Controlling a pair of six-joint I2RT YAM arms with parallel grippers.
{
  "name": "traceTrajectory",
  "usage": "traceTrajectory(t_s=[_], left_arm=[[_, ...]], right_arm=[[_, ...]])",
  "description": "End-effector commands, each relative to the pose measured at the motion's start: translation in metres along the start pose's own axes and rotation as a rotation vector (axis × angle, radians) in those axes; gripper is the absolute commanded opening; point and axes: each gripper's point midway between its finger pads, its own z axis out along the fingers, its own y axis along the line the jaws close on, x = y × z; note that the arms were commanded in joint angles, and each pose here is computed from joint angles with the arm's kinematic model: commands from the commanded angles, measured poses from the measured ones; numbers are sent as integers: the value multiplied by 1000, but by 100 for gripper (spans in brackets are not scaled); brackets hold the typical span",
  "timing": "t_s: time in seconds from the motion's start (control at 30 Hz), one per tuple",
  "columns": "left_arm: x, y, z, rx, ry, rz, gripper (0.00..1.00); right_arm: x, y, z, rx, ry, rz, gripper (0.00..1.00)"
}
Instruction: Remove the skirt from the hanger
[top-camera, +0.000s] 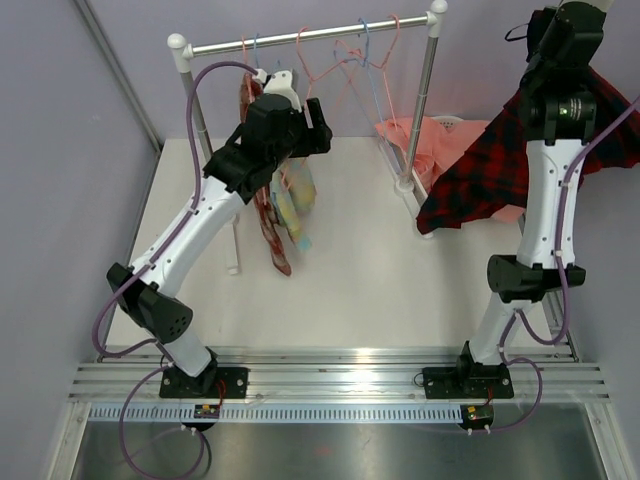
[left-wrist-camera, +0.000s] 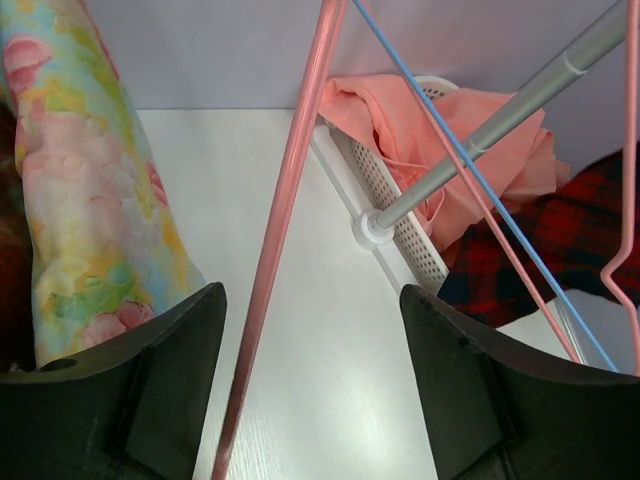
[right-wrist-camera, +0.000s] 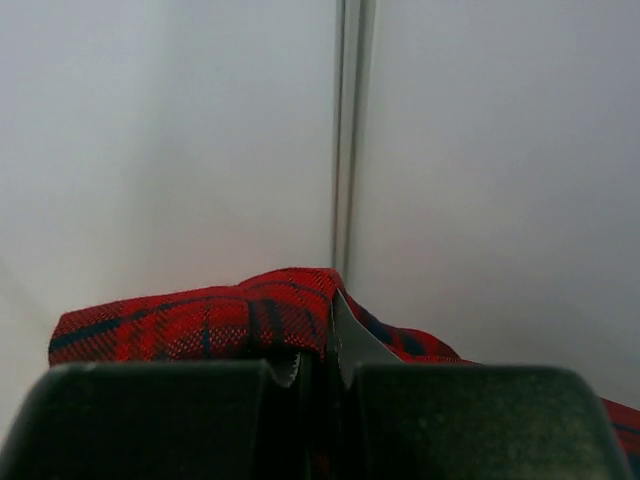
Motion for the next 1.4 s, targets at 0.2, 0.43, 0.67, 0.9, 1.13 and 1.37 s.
traceTrajectory(t_s=[0.2, 0.43, 0.67, 0.9, 1.13, 1.37], left_arm=[[-23, -1, -48, 57, -78, 42, 84], [-78, -13, -98, 80, -176, 34, 84], [-110, 5, -130, -12, -257, 112, 89], [-118, 27, -123, -116, -258, 161, 89], [-112, 53, -94, -167, -213, 164, 86], [-109, 66, -75, -169, -192, 132, 83]], right_arm=[[36, 108, 77, -373, -67, 308, 0], [181, 165, 73, -498, 395, 400, 100], [194, 109, -4, -432, 336, 418, 99], [161, 59, -100, -484, 279, 418, 99], [168, 42, -154, -534, 284, 449, 99], [168, 40, -165, -551, 302, 458, 100]])
